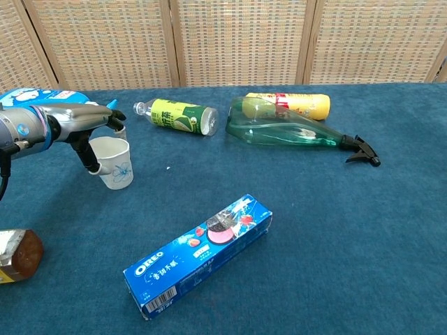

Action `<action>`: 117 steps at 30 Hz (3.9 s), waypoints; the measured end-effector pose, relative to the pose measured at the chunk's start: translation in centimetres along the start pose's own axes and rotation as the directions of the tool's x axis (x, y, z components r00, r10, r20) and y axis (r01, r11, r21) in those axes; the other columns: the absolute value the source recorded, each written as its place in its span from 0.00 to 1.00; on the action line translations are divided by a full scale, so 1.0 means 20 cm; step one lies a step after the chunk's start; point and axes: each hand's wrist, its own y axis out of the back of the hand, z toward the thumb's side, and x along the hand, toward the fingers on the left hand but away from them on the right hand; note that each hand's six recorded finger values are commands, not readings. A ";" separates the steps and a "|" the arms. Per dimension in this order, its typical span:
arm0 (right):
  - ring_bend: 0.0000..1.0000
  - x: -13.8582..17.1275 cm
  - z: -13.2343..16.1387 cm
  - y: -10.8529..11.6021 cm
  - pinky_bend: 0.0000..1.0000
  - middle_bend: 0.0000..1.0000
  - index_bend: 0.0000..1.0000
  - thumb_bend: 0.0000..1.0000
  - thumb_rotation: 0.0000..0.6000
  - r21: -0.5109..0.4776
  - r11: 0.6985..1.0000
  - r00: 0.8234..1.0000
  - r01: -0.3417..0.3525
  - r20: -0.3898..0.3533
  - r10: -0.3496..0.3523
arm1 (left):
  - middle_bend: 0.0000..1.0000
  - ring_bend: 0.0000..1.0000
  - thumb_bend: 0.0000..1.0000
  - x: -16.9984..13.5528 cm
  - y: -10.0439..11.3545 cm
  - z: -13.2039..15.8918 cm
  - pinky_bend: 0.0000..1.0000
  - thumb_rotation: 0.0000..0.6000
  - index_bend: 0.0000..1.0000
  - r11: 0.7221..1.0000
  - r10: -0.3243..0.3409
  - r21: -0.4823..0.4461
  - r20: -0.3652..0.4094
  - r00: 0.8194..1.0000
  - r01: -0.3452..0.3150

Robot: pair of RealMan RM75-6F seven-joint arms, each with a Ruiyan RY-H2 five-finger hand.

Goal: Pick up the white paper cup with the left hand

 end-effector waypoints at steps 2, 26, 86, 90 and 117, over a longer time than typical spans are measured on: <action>0.00 0.00 0.00 0.00 0.00 0.00 0.00 0.10 1.00 0.000 1.000 1.000 0.001 -0.001 -0.001 | 0.00 0.00 0.29 -0.01 0.01 -0.01 0.00 1.00 0.38 1.000 0.010 -0.017 0.001 1.000 -0.010; 0.00 0.00 0.01 -0.03 0.00 0.00 0.00 0.10 1.00 0.026 1.000 1.000 -0.011 -0.002 0.011 | 0.00 0.00 0.25 -0.01 -0.15 -0.16 0.00 1.00 0.41 0.800 0.126 -0.597 0.077 0.989 -0.055; 0.00 0.02 0.04 0.00 0.00 0.00 0.00 0.10 1.00 0.004 1.000 1.000 0.006 -0.023 -0.006 | 0.00 0.00 0.19 -0.17 -0.04 -0.05 0.00 0.86 0.28 0.959 -0.237 -0.156 0.008 0.971 0.236; 0.00 0.02 0.04 0.01 0.00 0.00 0.00 0.10 1.00 0.002 1.000 1.000 0.009 -0.024 -0.009 | 0.00 0.00 0.20 -0.18 -0.05 -0.06 0.00 0.86 0.31 0.959 -0.248 -0.142 -0.007 0.969 0.244; 0.00 0.02 0.04 0.03 0.00 0.00 0.00 0.10 1.00 -0.019 1.000 0.999 0.024 -0.025 -0.024 | 0.00 0.00 0.40 -0.13 -0.11 0.00 0.00 0.88 0.45 0.974 -0.223 -0.048 -0.063 0.973 0.220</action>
